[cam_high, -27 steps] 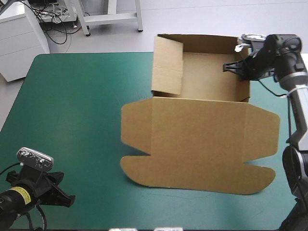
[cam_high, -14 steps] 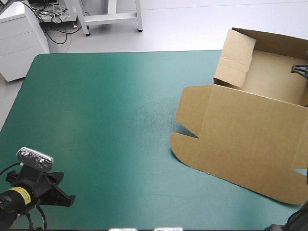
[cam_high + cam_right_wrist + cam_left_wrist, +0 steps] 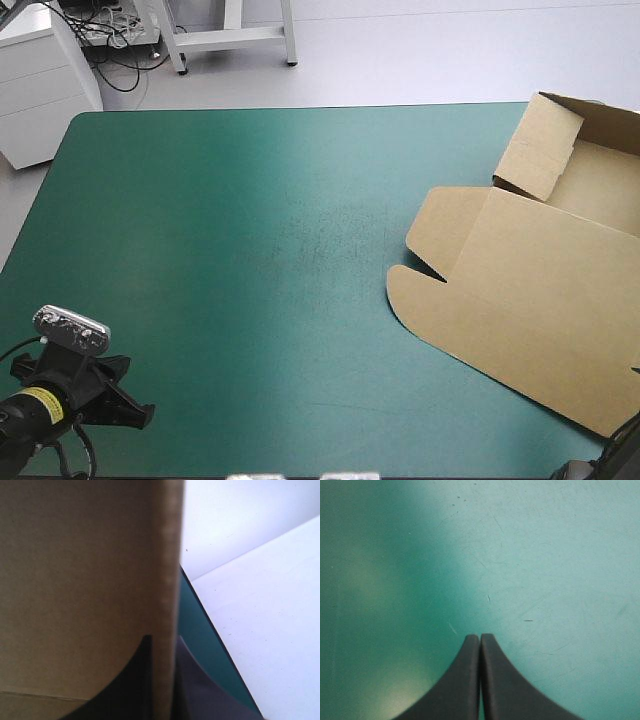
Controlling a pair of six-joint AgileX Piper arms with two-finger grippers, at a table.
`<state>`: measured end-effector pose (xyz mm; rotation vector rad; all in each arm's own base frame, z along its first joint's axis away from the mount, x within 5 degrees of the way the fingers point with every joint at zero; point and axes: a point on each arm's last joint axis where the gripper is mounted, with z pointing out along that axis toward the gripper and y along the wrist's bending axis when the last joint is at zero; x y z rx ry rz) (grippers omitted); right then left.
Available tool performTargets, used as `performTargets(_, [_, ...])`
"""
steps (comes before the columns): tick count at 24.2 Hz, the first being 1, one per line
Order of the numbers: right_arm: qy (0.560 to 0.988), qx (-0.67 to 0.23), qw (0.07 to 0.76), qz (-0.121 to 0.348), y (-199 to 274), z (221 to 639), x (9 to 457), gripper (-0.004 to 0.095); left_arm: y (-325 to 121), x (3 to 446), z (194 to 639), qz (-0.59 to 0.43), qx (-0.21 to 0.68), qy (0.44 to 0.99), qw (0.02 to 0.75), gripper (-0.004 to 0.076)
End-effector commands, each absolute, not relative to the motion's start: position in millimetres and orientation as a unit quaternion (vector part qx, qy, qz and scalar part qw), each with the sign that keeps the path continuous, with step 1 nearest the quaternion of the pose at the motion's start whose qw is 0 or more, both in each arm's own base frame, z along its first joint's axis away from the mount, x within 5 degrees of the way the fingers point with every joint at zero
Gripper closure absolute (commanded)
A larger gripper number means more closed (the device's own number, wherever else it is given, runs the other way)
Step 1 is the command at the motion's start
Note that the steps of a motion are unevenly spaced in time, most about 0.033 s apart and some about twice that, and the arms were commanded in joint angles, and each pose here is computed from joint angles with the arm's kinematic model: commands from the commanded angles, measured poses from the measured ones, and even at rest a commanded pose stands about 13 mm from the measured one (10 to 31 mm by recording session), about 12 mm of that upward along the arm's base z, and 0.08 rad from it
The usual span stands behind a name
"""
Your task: Fold the box
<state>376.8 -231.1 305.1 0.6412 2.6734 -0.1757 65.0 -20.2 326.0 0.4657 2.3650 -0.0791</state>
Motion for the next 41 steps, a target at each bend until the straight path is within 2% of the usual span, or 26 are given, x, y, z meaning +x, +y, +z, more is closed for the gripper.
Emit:
performTargets(1, [0.942,0.226,0.229,-0.090,-235.5,330.0,370.9,0.0877,-20.7,68.7,337.1,-0.033,0.177,0.901,0.394,0.0756])
performTargets(5, [0.946,0.226,0.213,-0.092,-237.0,323.8,371.3,0.0719,-18.8,69.5,337.5,-0.021,0.177,0.900,0.397,0.0756])
performTargets(7, [0.947,0.227,0.207,-0.090,-236.7,322.6,370.8,0.0556,-18.1,69.8,337.6,-0.016,0.177,0.900,0.398,0.0756])
performTargets(10, [0.950,0.227,0.196,-0.088,-236.0,321.7,368.9,0.0262,-17.6,70.1,337.7,-0.012,0.178,0.899,0.399,0.0756])
performTargets(12, [0.952,0.227,0.182,-0.096,-236.1,323.8,365.2,0.0123,-17.3,70.4,338.0,-0.010,0.178,0.899,0.401,0.0756])
performTargets(14, [0.947,0.234,0.191,-0.105,-234.8,335.3,360.7,0.0064,-17.3,70.6,338.2,-0.010,0.178,0.898,0.403,0.0756])
performTargets(18, [0.938,0.231,0.238,-0.103,-221.5,372.4,345.0,0.0062,-17.3,70.6,338.2,-0.010,0.178,0.898,0.403,0.0756])
performTargets(20, [0.928,0.235,0.281,-0.070,-206.1,398.3,334.7,0.0102,-17.5,70.8,338.5,-0.010,0.178,0.897,0.405,0.0756])
performTargets(21, [0.923,0.219,0.314,-0.031,-191.0,415.3,328.7,0.0206,-17.2,70.5,338.1,-0.010,0.178,0.898,0.402,0.0756])
performTargets(22, [0.920,0.211,0.330,-0.012,-183.5,423.3,324.9,0.0296,-17.1,70.3,337.8,-0.009,0.178,0.899,0.400,0.0756])
performTargets(23, [0.916,0.187,0.353,0.020,-166.8,436.2,315.2,0.0507,-16.8,69.5,337.0,-0.009,0.178,0.902,0.394,0.0756])
performTargets(24, [0.917,0.167,0.362,0.027,-155.8,442.3,307.5,0.0636,-17.0,69.5,337.0,-0.010,0.178,0.902,0.394,0.0756])
performTargets(25, [0.920,0.134,0.365,0.035,-133.8,446.9,293.7,0.0871,-17.0,69.6,337.1,-0.010,0.178,0.901,0.395,0.0756])
performTargets(26, [0.921,0.122,0.367,0.038,-120.8,449.6,285.0,0.0925,-17.1,69.7,337.2,-0.010,0.178,0.901,0.396,0.0756])
performTargets(32, [0.895,-0.053,0.435,0.077,-3.4,462.4,208.6,0.0911,-17.7,69.6,337.3,-0.014,0.177,0.901,0.396,0.0756])
performTargets(34, [0.892,-0.113,0.429,0.086,21.9,451.1,183.6,0.0912,-19.7,70.7,339.0,-0.024,0.177,0.896,0.407,0.0756])
performTargets(38, [0.878,-0.149,0.450,0.063,29.7,433.3,153.6,0.0912,-22.0,71.0,344.4,-0.043,0.176,0.879,0.440,0.0756])
performTargets(41, [0.848,-0.147,0.507,0.052,27.1,410.3,125.6,0.0912,-20.9,67.8,350.2,-0.053,0.176,0.861,0.475,0.0756])
